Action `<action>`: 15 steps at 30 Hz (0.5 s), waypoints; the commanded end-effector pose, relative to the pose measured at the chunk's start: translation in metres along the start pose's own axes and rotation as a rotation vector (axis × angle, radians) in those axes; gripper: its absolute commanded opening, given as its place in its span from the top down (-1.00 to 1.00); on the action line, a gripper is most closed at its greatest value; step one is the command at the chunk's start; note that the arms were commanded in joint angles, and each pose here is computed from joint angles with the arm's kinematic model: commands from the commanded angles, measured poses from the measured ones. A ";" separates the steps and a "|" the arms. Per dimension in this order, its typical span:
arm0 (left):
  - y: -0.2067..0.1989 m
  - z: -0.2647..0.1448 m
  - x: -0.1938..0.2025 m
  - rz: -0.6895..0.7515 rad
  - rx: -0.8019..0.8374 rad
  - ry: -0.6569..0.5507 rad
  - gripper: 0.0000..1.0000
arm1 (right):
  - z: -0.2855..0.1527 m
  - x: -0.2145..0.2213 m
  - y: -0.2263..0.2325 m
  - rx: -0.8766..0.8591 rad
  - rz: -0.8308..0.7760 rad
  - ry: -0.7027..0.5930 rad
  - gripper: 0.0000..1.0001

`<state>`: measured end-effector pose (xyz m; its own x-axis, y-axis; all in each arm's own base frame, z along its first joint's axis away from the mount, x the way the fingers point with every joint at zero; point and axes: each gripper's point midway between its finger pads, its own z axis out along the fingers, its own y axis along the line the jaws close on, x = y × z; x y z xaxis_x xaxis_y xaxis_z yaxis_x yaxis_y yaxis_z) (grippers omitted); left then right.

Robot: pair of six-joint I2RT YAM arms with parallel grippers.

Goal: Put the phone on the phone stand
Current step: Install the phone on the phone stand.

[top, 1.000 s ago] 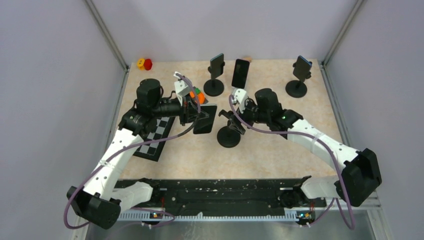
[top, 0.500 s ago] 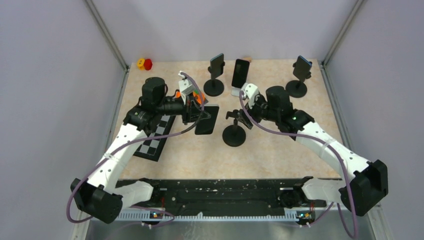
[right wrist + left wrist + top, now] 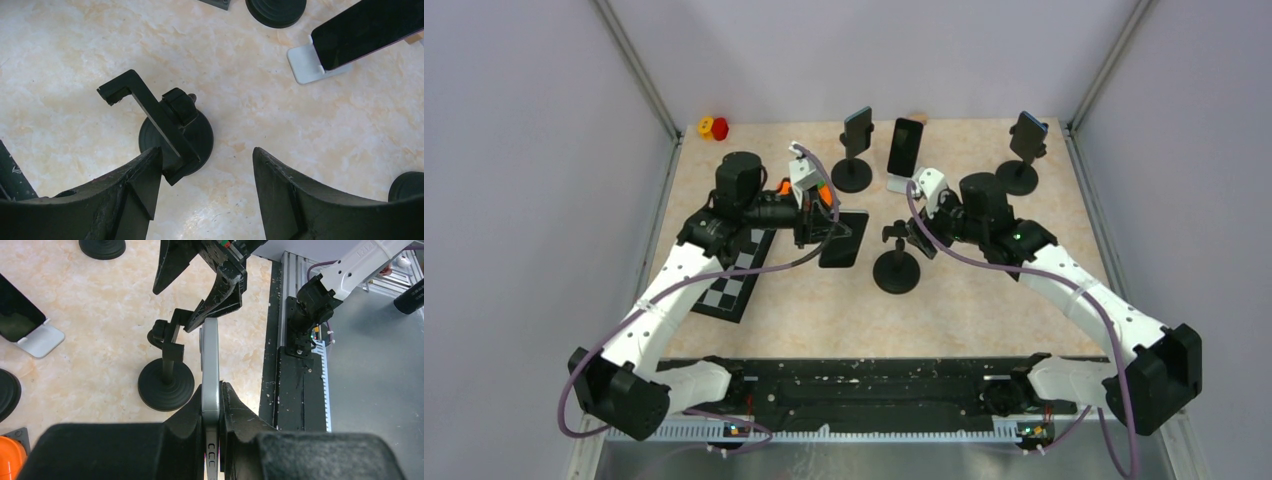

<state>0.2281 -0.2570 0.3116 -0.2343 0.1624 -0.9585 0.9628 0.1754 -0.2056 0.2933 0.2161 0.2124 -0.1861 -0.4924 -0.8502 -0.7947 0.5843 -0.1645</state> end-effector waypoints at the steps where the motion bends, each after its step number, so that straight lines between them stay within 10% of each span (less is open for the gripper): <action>1: -0.009 0.000 -0.038 0.146 0.041 -0.083 1.00 | -0.013 -0.010 0.000 -0.011 -0.017 -0.030 -0.33; 15: -0.020 0.035 -0.054 0.187 0.133 -0.102 1.00 | -0.019 -0.009 -0.019 0.054 -0.017 -0.030 -0.08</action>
<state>0.2293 -0.2876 0.3231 -0.1621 0.1474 -0.9757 0.9849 0.0847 -0.1508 0.2893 0.2087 0.2082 -0.2033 -0.5022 -0.8405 -0.8045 0.5749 -0.1489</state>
